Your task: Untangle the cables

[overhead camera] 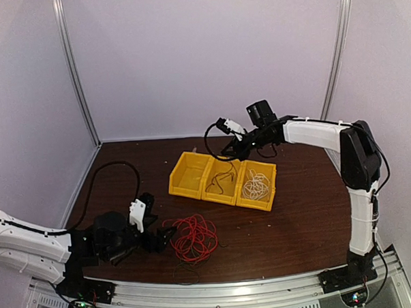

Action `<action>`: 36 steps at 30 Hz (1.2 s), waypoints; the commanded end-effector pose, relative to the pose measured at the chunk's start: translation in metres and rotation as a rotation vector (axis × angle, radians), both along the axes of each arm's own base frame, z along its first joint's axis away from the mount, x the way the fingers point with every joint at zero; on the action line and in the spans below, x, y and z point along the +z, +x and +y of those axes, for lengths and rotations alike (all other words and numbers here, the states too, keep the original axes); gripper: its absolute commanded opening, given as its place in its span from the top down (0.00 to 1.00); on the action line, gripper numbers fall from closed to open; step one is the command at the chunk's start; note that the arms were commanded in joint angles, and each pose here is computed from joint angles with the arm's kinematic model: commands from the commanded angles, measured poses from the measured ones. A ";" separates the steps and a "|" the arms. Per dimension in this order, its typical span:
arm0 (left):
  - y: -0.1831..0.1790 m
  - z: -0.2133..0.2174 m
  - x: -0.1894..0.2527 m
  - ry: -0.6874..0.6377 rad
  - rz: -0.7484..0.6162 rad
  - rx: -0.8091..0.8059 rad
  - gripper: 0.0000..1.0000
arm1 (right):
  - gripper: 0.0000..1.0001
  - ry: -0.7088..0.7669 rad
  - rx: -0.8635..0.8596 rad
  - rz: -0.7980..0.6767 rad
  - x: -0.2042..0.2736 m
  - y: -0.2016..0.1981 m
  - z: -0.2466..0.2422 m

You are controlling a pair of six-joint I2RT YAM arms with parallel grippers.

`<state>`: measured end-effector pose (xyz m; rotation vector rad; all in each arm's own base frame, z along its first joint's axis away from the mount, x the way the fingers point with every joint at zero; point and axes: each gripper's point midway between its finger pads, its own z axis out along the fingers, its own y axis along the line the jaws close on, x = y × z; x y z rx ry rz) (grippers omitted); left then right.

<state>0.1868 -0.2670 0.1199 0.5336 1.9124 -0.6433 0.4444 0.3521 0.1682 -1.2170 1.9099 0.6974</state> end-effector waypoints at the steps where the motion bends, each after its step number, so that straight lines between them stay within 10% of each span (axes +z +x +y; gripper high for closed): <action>1: 0.003 0.002 0.000 -0.012 -0.008 0.023 0.17 | 1.00 -0.141 -0.021 -0.032 -0.033 -0.001 -0.003; 24: 0.003 0.001 -0.001 -0.009 0.006 0.024 0.17 | 1.00 -0.454 -0.131 -0.142 -0.080 0.007 -0.006; 36: 0.006 -0.001 0.002 0.001 0.000 0.033 0.15 | 0.74 -0.351 -0.152 -0.185 0.012 -0.020 -0.014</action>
